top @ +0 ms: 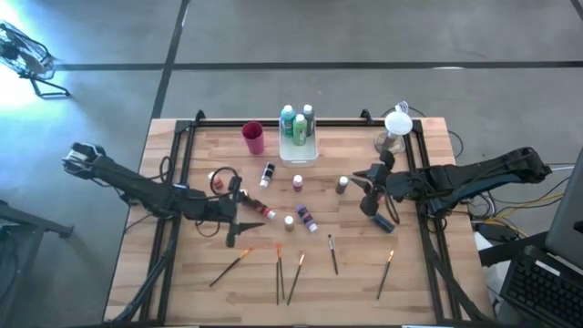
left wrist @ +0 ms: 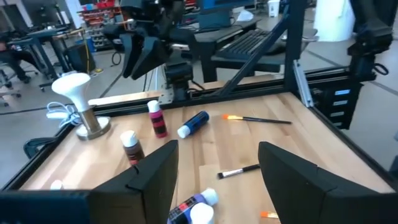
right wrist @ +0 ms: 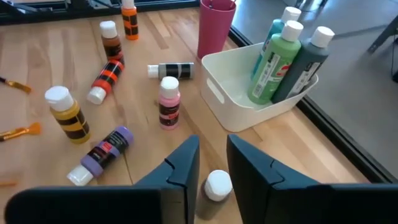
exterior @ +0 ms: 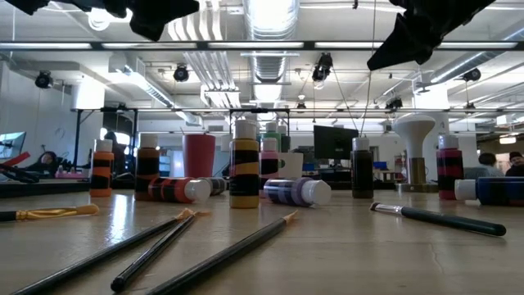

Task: Pick & Place Paint Supplies
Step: Put the gold paint brush into the pink cup

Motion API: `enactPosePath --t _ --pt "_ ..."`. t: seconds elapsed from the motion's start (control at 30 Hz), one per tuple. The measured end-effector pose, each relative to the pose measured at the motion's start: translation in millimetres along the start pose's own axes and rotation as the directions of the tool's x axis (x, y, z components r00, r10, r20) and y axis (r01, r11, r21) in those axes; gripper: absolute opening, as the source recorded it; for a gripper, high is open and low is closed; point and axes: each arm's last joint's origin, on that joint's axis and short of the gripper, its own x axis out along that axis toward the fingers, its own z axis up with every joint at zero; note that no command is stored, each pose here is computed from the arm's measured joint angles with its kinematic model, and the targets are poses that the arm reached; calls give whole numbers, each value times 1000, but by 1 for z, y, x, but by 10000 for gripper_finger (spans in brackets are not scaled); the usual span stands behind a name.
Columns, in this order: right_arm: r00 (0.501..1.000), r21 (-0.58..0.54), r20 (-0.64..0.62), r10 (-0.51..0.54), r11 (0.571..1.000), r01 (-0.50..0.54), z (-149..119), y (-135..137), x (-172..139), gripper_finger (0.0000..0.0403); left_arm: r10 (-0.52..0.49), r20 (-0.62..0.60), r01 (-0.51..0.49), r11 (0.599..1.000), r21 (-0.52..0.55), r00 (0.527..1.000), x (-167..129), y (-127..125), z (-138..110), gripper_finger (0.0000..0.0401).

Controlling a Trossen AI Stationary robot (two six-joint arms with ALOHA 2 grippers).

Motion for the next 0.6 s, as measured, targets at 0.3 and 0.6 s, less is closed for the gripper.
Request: enactPosePath --t 0.3,0.6 --pt "1000 16 1 1 1000 -1 0 0 0 116 -56 -14 56 998 2 998 -12 -10 4 227" --pt "996 25 -80 40 999 -38 -7 -1 0 139 -57 -78 55 998 -29 995 -13 -10 -2 227"
